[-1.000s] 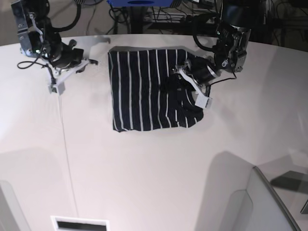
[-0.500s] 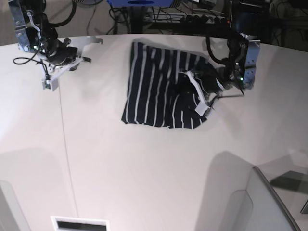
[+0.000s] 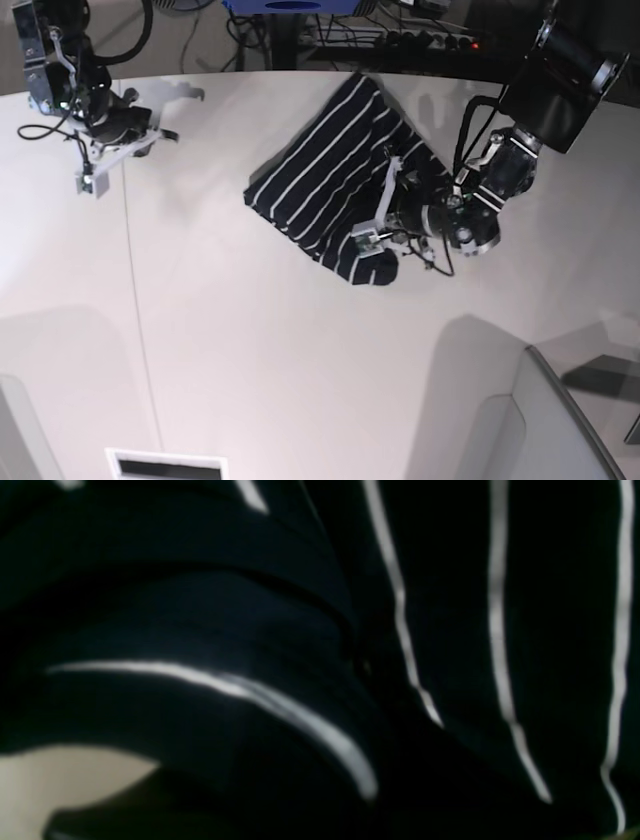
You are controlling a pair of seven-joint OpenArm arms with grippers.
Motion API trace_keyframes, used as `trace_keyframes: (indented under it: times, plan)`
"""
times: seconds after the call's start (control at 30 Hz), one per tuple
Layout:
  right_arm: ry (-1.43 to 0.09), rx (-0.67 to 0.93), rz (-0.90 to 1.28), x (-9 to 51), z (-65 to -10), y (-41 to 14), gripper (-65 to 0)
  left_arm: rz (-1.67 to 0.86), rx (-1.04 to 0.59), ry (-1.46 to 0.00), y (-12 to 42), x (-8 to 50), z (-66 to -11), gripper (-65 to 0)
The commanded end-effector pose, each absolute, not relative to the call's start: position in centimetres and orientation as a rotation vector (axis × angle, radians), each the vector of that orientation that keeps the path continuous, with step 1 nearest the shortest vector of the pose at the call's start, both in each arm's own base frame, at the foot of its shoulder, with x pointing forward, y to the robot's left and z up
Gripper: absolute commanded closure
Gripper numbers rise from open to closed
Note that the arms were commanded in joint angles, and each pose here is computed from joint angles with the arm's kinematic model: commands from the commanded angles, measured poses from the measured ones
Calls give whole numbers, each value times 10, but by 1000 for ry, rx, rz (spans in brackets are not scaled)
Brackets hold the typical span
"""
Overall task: Layout the t-shirt on the table in an organized manner, then fold the t-shirt properly
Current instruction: 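Fold the collar end over the shirt toward the hem with the left gripper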
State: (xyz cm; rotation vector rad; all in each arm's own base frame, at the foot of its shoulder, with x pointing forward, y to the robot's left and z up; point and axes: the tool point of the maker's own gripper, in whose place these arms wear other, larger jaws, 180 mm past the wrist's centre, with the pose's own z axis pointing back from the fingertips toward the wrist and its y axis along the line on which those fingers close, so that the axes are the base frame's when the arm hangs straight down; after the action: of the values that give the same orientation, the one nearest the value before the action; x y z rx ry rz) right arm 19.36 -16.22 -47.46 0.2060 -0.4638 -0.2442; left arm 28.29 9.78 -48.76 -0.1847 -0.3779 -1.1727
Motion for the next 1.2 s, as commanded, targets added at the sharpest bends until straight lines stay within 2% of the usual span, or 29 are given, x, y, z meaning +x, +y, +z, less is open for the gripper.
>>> trace_keyframes:
  times: [0.0, 0.2, 0.33, 0.57, 0.67, 0.83, 1.17]
  plan:
    - [-493, 208, -242, 200, -468, -165, -2, -1213, -101, -363, 109, 293, -487, 0]
    - [-498, 203, -251, 202, -467, -168, -2, -1377, -40, -377, 79, 300, -486, 0]
    - [-507, 192, -268, 204, -466, -176, -2, -1475, -74, -438, 43, 299, -483, 0]
    - [-509, 188, -273, 204, -465, -178, -2, -1581, -53, -444, 13, 303, -485, 0]
    - [-520, 176, -294, 207, -463, -186, -2, -1628, -72, -493, -2, 305, -480, 0]
    - [-545, 160, -395, 208, -460, -204, -2, -1694, -75, -508, -17, 305, -476, 0]
    - [-558, 157, -407, 212, -457, -208, -2, -1790, -75, -517, -39, 302, -471, 0]
